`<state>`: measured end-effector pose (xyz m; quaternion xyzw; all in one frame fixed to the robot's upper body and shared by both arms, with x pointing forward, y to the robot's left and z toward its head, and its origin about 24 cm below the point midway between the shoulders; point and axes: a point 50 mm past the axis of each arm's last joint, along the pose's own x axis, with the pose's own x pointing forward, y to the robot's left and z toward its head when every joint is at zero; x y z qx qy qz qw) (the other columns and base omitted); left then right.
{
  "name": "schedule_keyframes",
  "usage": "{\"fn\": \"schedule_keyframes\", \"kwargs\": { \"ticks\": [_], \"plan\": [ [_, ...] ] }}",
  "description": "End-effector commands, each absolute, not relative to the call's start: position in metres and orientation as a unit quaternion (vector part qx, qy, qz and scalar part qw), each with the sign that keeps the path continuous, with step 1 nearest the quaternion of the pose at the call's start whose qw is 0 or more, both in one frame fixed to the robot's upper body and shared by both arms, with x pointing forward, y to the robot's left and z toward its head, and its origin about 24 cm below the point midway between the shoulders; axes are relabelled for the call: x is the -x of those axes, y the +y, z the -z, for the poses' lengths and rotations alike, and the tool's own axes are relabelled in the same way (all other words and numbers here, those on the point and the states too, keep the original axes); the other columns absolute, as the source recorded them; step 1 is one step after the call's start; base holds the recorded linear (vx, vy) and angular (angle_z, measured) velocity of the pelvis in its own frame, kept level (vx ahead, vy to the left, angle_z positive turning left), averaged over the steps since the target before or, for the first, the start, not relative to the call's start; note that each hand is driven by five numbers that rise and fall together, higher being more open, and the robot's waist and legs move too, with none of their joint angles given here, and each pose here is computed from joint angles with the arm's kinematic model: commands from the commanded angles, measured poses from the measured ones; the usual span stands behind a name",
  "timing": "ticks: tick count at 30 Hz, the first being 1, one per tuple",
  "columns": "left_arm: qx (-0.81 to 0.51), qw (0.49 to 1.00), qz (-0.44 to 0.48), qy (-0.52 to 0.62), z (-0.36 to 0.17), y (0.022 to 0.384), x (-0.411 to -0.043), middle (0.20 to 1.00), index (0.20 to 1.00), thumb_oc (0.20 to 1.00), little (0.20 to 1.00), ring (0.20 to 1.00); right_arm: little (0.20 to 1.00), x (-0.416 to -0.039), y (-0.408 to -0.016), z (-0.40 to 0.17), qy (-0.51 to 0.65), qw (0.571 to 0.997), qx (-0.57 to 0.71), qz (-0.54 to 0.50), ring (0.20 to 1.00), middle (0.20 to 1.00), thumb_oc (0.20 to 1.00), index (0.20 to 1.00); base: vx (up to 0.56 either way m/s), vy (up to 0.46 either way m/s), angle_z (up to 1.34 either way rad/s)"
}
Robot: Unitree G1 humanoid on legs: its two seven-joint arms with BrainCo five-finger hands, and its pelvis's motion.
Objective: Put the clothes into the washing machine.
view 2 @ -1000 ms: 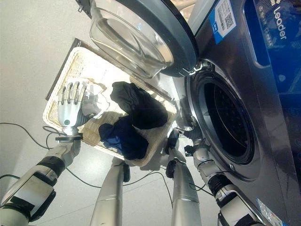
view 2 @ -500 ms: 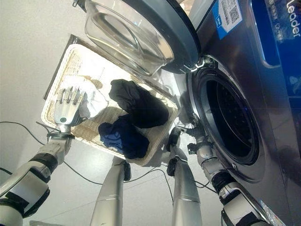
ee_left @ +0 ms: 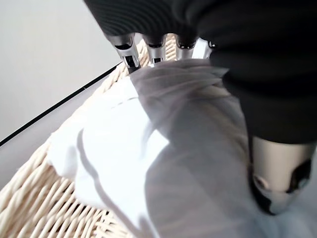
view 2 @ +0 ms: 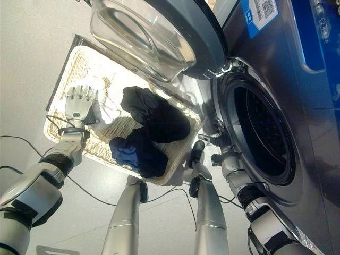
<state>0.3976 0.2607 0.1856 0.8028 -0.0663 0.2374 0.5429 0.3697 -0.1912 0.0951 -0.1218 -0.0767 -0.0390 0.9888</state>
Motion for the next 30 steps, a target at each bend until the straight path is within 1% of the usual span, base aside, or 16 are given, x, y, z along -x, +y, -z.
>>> {"fn": "schedule_keyframes", "kwargs": {
  "ticks": [1,2,7,10,11,15,20,26,30],
  "plan": [
    [-0.817,0.537,-0.177,0.110,-0.148,0.288,-0.388,1.000,1.000,1.000,1.000,1.000,1.000,-0.370,-0.196,-0.110,-0.114,0.987,0.100,0.045,1.000,1.000,1.000,1.000,0.00,0.000,0.00],
    [-0.819,0.533,-0.176,0.117,-0.148,0.288,-0.388,1.000,1.000,1.000,1.000,1.000,1.000,-0.370,-0.195,-0.111,-0.116,0.987,0.098,0.045,1.000,1.000,1.000,1.000,0.00,0.000,0.00],
    [-0.843,0.479,-0.164,0.183,-0.153,0.293,-0.388,1.000,1.000,1.000,1.000,1.000,1.000,-0.373,-0.188,-0.122,-0.144,0.986,0.076,0.044,1.000,1.000,1.000,1.000,-0.01,-0.006,0.00],
    [-0.849,0.462,-0.151,0.209,-0.153,0.293,-0.388,1.000,1.000,1.000,1.000,1.000,1.000,-0.374,-0.185,-0.127,-0.157,0.985,0.061,0.044,1.000,1.000,1.000,1.000,-0.03,-0.030,-0.07],
    [-0.851,0.458,-0.141,0.214,-0.151,0.292,-0.389,0.200,0.200,0.200,0.200,0.200,1.000,-0.374,-0.182,-0.131,-0.167,0.983,0.055,0.045,1.000,1.000,1.000,1.000,-0.04,-0.038,-0.04],
    [-0.854,0.453,-0.125,0.221,-0.150,0.289,-0.391,0.200,0.200,0.200,0.200,0.200,1.000,-0.375,-0.178,-0.136,-0.177,0.982,0.049,0.046,1.000,1.000,1.000,1.000,-0.02,-0.020,-0.02],
    [-0.865,0.435,-0.109,0.227,-0.145,0.292,-0.389,0.200,0.200,0.200,0.200,0.200,1.000,-0.377,-0.181,-0.137,-0.174,0.983,0.032,0.054,1.000,1.000,1.000,1.000,0.00,0.000,0.00],
    [-0.865,0.437,-0.106,0.224,-0.140,0.297,-0.386,0.200,0.200,0.200,0.200,0.200,1.000,-0.377,-0.183,-0.134,-0.171,0.983,0.035,0.060,1.000,1.000,1.000,1.000,0.00,0.000,0.00],
    [-0.864,0.450,-0.115,0.194,-0.138,0.299,-0.385,0.200,0.200,0.200,0.200,0.200,1.000,-0.377,-0.186,-0.132,-0.165,0.983,0.037,0.065,1.000,1.000,1.000,1.000,0.00,0.000,0.00]
  ]
}}
